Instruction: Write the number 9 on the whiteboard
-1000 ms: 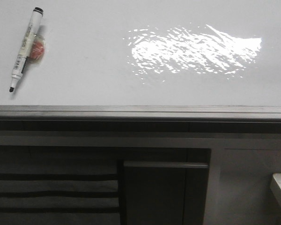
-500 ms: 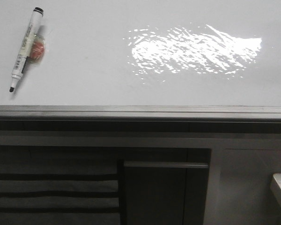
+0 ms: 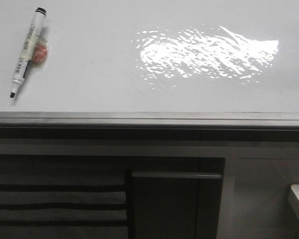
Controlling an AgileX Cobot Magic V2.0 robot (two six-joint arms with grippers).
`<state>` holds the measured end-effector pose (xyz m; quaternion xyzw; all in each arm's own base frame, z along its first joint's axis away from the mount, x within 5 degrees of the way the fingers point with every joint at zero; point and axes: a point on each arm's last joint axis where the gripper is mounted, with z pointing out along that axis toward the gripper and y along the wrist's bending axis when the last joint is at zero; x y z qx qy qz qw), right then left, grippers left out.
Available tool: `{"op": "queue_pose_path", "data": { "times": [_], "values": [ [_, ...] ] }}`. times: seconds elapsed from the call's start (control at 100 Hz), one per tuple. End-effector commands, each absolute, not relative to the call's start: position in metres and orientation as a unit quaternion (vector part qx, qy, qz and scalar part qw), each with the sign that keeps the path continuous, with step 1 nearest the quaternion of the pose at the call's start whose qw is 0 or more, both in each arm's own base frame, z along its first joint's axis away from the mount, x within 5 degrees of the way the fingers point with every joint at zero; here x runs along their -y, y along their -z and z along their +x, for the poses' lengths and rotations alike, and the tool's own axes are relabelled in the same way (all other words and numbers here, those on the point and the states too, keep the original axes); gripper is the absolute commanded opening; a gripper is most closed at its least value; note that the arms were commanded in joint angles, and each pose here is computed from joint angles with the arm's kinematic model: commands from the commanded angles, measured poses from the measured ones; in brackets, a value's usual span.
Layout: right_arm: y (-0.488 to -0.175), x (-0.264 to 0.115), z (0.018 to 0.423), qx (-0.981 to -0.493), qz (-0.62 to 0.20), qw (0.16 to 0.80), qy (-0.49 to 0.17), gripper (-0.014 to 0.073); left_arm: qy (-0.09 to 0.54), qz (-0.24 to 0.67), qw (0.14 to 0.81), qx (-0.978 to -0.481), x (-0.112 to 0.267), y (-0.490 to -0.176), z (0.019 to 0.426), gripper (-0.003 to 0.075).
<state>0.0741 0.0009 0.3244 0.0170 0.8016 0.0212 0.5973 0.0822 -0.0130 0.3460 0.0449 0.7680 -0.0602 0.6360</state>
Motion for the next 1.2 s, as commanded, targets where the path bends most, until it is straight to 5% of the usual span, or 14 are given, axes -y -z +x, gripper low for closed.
{"op": "queue_pose_path", "data": {
  "times": [0.0,0.1,0.28,0.36,0.9,1.19],
  "values": [
    [-0.342,-0.001,0.077,-0.770,0.008,0.638,-0.015,-0.0040,0.069,0.027,0.669,-0.740,0.012,-0.360,0.086,-0.0003],
    [-0.342,-0.001,0.077,-0.770,0.008,0.638,-0.015,0.0081,0.068,0.028,0.669,-0.740,0.012,-0.360,0.086,0.0108],
    [-0.341,-0.001,0.076,-0.774,0.008,0.633,-0.015,0.0514,0.053,0.037,0.665,-0.744,0.011,-0.359,0.086,0.0457],
    [-0.341,-0.001,0.076,-0.774,0.008,0.633,-0.015,0.0629,0.054,0.036,0.664,-0.745,0.011,-0.359,0.086,0.0514],
    [-0.341,-0.001,0.076,-0.775,0.009,0.631,-0.015,0.0648,0.067,0.026,0.684,-0.726,0.012,-0.364,0.087,0.0513],
    [-0.340,-0.001,0.076,-0.778,0.009,0.628,-0.014,0.0648,0.080,0.049,0.628,-0.773,0.019,-0.350,0.106,0.0513]
  ]
}}
